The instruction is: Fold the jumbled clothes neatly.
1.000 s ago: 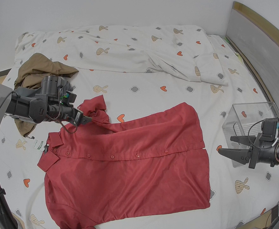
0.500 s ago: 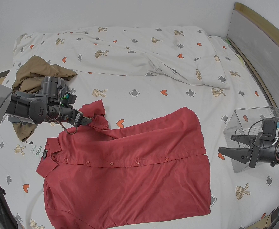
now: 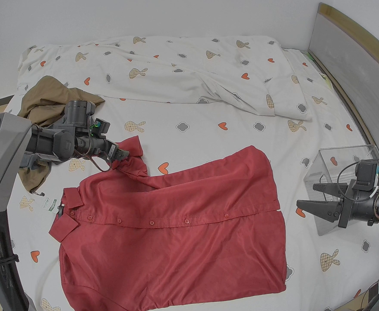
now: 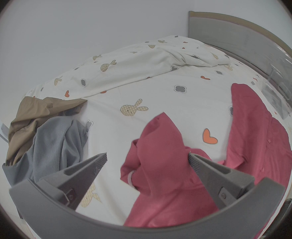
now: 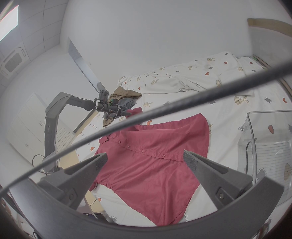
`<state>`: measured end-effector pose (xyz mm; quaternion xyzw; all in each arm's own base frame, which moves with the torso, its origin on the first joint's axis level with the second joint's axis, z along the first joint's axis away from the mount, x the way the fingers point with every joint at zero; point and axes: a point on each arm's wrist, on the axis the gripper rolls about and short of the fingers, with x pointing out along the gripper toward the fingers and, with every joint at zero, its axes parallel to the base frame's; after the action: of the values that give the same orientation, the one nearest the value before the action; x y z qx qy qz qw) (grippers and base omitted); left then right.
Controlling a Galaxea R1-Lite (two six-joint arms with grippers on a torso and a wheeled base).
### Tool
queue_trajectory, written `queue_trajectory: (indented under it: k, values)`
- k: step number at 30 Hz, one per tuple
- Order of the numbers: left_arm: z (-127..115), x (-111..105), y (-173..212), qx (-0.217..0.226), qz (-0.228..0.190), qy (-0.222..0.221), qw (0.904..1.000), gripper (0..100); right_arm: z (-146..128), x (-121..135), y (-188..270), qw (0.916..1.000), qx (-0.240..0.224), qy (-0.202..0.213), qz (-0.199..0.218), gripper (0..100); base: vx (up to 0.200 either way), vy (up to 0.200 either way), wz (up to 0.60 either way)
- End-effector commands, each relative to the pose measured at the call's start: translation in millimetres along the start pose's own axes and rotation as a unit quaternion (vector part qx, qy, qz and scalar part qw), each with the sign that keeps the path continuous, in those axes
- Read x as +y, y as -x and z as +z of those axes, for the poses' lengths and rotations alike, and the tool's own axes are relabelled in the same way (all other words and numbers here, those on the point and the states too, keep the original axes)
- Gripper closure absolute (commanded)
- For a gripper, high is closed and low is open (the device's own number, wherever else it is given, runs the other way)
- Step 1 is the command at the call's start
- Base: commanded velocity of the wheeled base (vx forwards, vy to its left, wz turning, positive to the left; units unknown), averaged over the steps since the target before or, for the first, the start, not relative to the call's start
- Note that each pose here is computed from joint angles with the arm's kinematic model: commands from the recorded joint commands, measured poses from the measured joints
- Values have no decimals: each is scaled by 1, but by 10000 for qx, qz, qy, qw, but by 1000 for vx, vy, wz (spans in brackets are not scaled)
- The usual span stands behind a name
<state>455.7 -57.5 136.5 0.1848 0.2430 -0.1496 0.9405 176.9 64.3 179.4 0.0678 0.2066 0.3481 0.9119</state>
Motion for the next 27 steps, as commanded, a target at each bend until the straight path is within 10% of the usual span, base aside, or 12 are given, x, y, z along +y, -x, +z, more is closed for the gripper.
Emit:
queue_trajectory:
  k: [1,5,6,27]
  values:
    - [-8,0,-30,201,-71,20,9998,0,0,0,-1,10000,9,-6,-5,0,0,0,0]
    - [-11,-1,-34,328,-122,32,9994,0,0,-1,-1,10000,11,-14,-20,0,0,0,0]
    - [-11,-1,-34,328,-122,32,9994,100,0,-1,-1,10000,11,-14,-20,0,0,0,0]
    - [39,17,-25,-425,278,-30,9987,100,-1,0,-3,10000,68,-16,32,0,0,0,0]
